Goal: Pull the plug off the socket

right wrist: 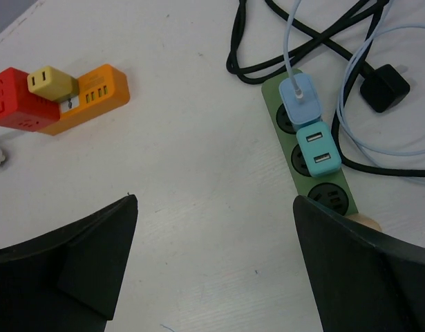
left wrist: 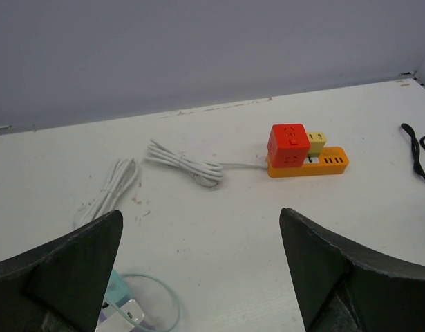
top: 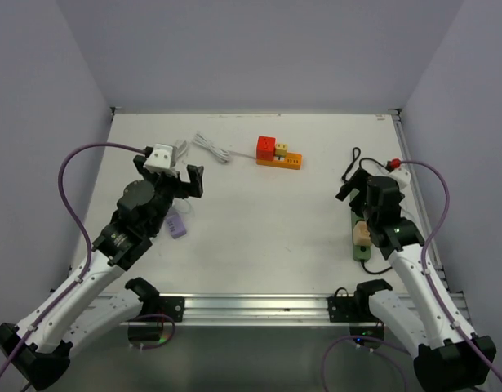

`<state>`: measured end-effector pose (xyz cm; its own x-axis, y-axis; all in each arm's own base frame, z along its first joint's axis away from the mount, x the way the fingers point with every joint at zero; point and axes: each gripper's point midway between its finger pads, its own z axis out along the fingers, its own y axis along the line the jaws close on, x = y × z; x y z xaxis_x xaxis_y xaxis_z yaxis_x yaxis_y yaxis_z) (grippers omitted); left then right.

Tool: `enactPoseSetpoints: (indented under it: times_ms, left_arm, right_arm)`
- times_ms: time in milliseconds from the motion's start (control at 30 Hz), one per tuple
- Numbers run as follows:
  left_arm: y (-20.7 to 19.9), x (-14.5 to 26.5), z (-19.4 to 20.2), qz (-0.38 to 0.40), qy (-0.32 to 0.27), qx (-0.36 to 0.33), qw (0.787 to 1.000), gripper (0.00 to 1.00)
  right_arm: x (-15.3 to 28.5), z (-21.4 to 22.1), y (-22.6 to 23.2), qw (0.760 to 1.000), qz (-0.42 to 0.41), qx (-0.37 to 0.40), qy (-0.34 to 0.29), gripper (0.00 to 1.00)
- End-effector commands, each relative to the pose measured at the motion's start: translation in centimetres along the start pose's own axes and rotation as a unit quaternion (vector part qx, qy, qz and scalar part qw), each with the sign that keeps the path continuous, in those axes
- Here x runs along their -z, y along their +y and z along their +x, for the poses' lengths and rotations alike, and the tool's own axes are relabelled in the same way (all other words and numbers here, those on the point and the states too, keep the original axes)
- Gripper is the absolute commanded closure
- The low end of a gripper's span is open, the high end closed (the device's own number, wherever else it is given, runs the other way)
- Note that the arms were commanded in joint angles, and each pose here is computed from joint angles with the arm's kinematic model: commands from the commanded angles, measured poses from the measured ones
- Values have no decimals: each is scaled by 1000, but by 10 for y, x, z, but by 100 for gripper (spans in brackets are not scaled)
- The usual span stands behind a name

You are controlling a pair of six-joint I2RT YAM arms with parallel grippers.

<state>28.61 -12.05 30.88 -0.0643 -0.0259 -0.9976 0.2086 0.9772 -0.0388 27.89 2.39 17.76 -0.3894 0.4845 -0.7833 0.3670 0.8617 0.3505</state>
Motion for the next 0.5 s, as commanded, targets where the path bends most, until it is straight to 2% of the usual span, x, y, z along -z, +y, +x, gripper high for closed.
enactPoseSetpoints:
  times_ms: [0, 100, 133, 233, 267, 300, 333, 400, 467]
  left_arm:
    - [-11, 3, -16, 35, -24, -3, 999, 0]
    - [-11, 6, -19, 39, -37, 1, 999, 0]
    - [-9, 5, -17, 31, -35, 1, 999, 0]
    - [7, 2, -11, -17, -23, 1, 1000, 0]
    - [15, 2, -12, -41, -22, 3, 999, 0]
    - [17, 2, -11, -48, -19, 0, 999, 0]
    - [19, 4, -15, -51, -24, 1, 998, 0]
    - [26, 11, -23, -62, -42, 7, 997, 0]
    - [40, 18, -27, -95, -53, 11, 994, 0]
  right_arm:
    - [8, -23, -2, 998, 19, -48, -43, 1]
    - [9, -10, -19, 998, 40, -28, -40, 1]
    - [11, -9, -17, 999, 25, -17, -42, 1]
    - [19, -2, 17, 996, -85, 4, -26, 1]
    - [25, -10, 35, 989, -140, 13, -50, 1]
    - [37, 2, 60, 971, -229, 58, -32, 1]
    - [44, 1, 74, 959, -273, 68, -37, 1]
    - [44, 6, 87, 953, -291, 86, -6, 1]
    - [36, 28, 100, 948, -288, 128, 51, 1]
